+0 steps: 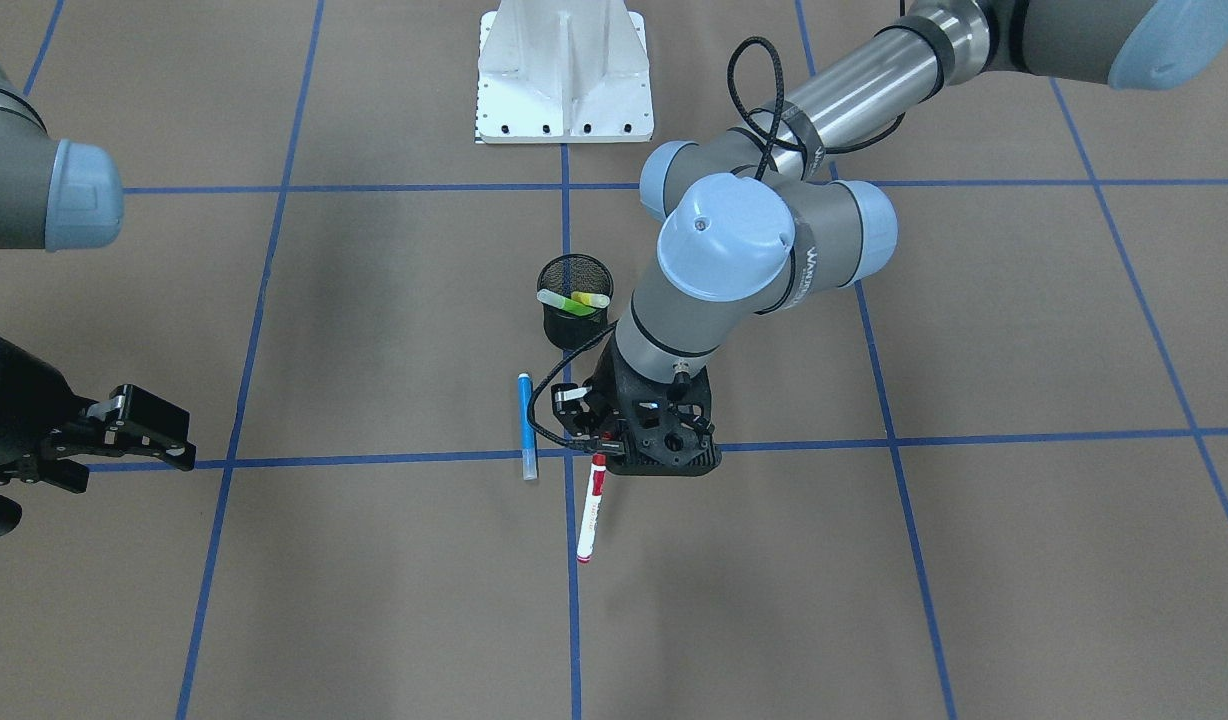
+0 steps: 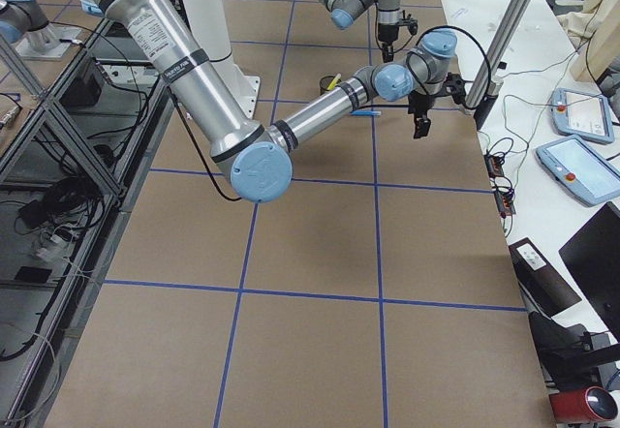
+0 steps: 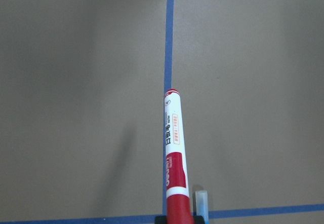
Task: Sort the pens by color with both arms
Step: 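Carry the red marker farther from the robot with the left gripper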
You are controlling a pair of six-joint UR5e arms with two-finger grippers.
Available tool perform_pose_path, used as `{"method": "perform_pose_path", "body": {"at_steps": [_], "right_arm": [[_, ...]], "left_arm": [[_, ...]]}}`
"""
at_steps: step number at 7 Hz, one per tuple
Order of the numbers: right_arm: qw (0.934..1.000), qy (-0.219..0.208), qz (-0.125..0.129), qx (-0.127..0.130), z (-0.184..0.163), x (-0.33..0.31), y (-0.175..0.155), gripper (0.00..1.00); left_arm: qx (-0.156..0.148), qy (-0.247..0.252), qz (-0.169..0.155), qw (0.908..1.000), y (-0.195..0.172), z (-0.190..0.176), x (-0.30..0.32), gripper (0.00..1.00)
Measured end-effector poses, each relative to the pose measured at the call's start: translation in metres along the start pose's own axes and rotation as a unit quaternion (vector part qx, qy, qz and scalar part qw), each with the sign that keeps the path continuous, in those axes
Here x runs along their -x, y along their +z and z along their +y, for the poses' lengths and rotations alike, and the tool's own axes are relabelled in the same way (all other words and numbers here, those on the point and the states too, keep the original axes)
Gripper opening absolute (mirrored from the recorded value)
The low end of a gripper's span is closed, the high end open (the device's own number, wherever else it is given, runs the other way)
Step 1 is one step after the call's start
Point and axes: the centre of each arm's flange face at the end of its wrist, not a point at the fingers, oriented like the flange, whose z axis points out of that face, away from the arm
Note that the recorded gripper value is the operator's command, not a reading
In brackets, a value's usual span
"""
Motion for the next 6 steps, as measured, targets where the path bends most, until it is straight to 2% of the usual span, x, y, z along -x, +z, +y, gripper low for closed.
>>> {"method": "perform_pose_path", "body": {"at_steps": [2, 3, 4, 5, 6], "right_arm": [[1.0000, -0.001, 0.000, 0.001, 0.000, 0.002, 0.001, 0.99], [1.0000, -0.001, 0.000, 0.002, 0.000, 0.002, 0.002, 0.99], [1.0000, -0.002, 0.000, 0.002, 0.000, 0.003, 0.002, 0.99], [1.0000, -0.002, -0.001, 0.002, 0.001, 0.003, 0.002, 0.99], [1.0000, -0.002, -0.001, 0.001, 0.001, 0.003, 0.002, 0.99]], "left_arm": [[0.022, -0.003, -0.010, 0.9997, 0.010, 0.023, -0.006, 0.00], [0.029, -0.003, -0.013, 0.9995, 0.011, 0.032, -0.009, 0.03], [0.032, -0.002, -0.014, 0.9994, 0.011, 0.037, -0.010, 0.11], [0.034, -0.002, -0.016, 0.9993, 0.014, 0.039, -0.009, 0.14], [0.036, -0.001, -0.019, 0.9992, 0.018, 0.040, -0.009, 0.27]]}}
